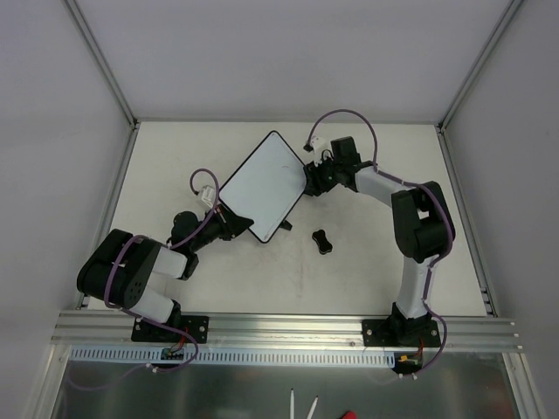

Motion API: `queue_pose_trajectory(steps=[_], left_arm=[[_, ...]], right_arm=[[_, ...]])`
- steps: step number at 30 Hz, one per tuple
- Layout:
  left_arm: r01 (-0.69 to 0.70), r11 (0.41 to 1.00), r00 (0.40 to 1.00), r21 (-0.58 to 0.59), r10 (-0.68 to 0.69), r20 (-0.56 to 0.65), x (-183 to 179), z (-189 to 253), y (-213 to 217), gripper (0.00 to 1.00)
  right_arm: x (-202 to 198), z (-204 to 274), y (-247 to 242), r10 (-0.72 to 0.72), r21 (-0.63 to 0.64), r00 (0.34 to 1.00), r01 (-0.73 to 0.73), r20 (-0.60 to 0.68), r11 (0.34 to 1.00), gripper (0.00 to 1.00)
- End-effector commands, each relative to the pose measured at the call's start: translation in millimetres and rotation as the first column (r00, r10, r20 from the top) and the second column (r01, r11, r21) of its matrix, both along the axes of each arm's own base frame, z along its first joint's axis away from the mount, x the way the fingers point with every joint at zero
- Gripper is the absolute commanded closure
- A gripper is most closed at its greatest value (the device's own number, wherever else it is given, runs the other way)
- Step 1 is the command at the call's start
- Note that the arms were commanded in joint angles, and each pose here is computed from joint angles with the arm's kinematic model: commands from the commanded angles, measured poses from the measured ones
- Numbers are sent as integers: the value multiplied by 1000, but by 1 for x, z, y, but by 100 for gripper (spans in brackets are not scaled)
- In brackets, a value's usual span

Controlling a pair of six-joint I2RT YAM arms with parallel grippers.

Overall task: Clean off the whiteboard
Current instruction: Hold the whiteboard at the whiteboard stand.

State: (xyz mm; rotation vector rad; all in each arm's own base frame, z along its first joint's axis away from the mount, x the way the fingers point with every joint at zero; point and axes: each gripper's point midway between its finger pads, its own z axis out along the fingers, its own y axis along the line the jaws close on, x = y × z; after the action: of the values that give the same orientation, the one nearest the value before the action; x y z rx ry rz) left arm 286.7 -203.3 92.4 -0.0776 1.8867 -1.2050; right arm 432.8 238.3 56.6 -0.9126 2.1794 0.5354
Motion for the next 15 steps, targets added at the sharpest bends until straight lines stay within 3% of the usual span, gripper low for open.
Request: queue_pose_trajectory(steps=[1, 10, 15], left_arm=[[1, 999, 977, -49, 9, 212, 9, 50, -4, 100], [14, 999, 981, -51, -4, 196, 10, 44, -8, 100], [20, 999, 982, -50, -10, 191, 10, 41, -9, 100]], right_arm=[[7, 4, 0, -14, -18, 1000, 13, -13, 1000, 50], [3, -4, 5, 5, -64, 998, -9, -64, 998, 55], [-2, -8, 10, 38, -86, 995, -46, -97, 995, 62]])
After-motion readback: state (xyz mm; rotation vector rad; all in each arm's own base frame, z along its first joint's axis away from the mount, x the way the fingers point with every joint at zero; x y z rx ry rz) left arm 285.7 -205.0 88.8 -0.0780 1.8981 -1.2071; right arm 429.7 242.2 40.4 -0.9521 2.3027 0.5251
